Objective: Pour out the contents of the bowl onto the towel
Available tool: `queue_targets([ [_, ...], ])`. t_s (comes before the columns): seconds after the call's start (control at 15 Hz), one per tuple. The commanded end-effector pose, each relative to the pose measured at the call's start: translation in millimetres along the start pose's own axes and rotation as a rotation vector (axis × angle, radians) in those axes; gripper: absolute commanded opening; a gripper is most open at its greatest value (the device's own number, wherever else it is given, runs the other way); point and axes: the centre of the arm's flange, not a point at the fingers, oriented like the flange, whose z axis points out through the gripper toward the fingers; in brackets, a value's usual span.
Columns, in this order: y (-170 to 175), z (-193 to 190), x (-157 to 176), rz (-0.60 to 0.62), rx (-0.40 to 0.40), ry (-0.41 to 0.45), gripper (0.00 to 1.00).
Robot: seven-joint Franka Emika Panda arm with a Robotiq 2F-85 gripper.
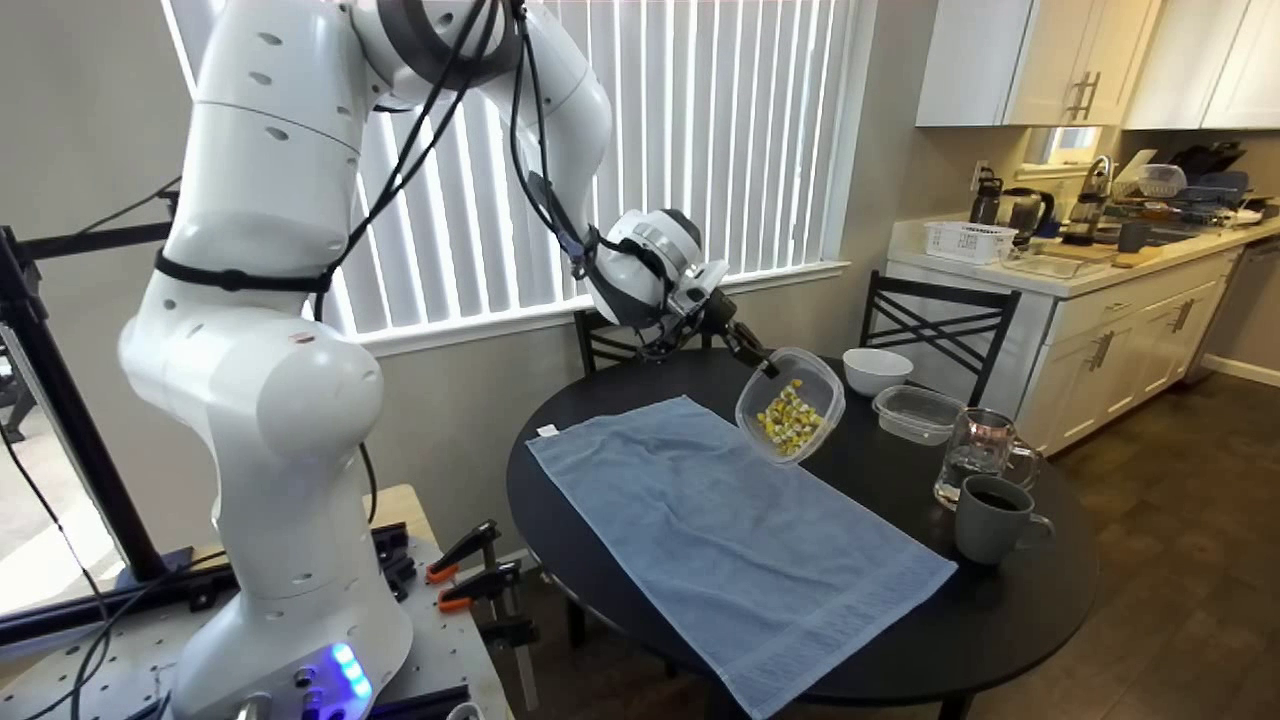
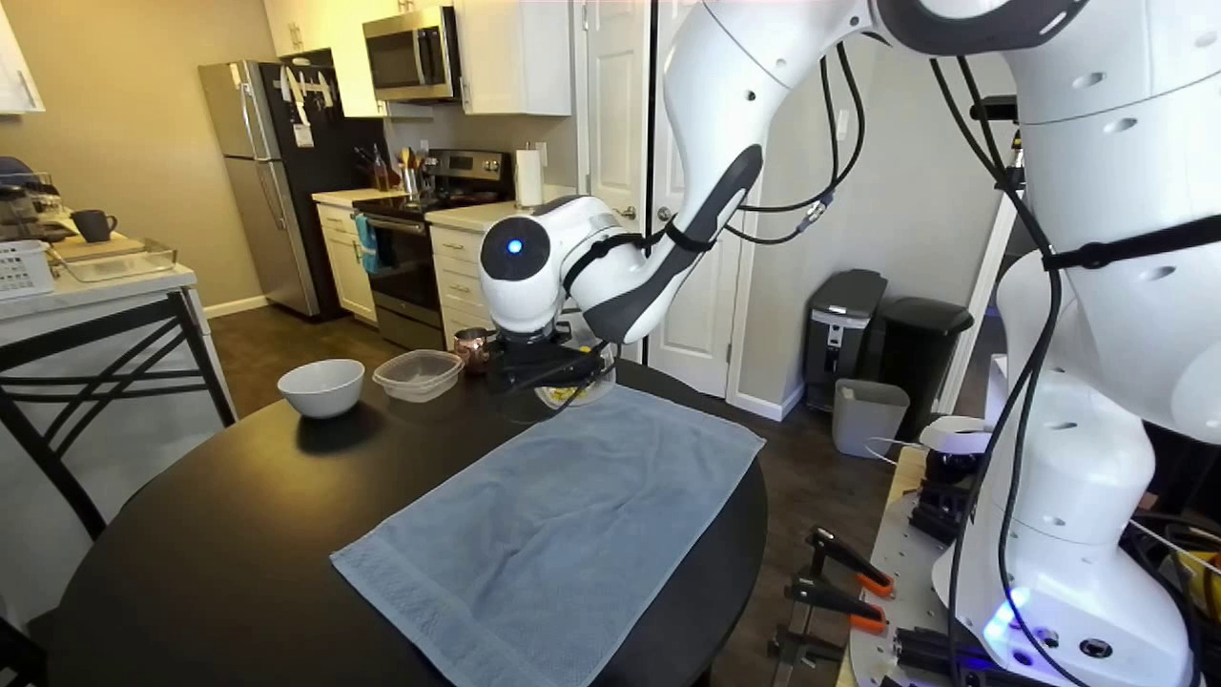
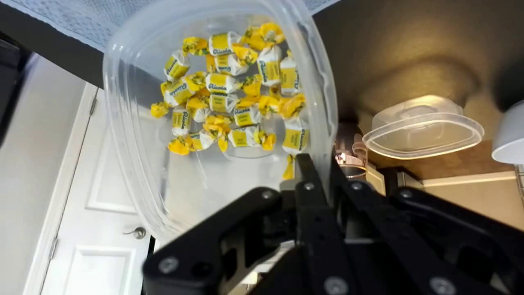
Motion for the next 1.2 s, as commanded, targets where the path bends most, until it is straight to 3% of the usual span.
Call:
queue_targets([
  [0.0,-10,5,-10,0.047,-0.024,0.076,0.02],
  [0.33,10,1,9,0.315,-0.084,-0.041,0.02],
  [0.6,14,-5,33,0.479,-0.058,0.021,0.02],
  [0.87,4,-15,35,0.489,-0.002,0.102,0.02],
  [1.13,-11,-32,-3,0.336,0.029,0.235,0.02],
])
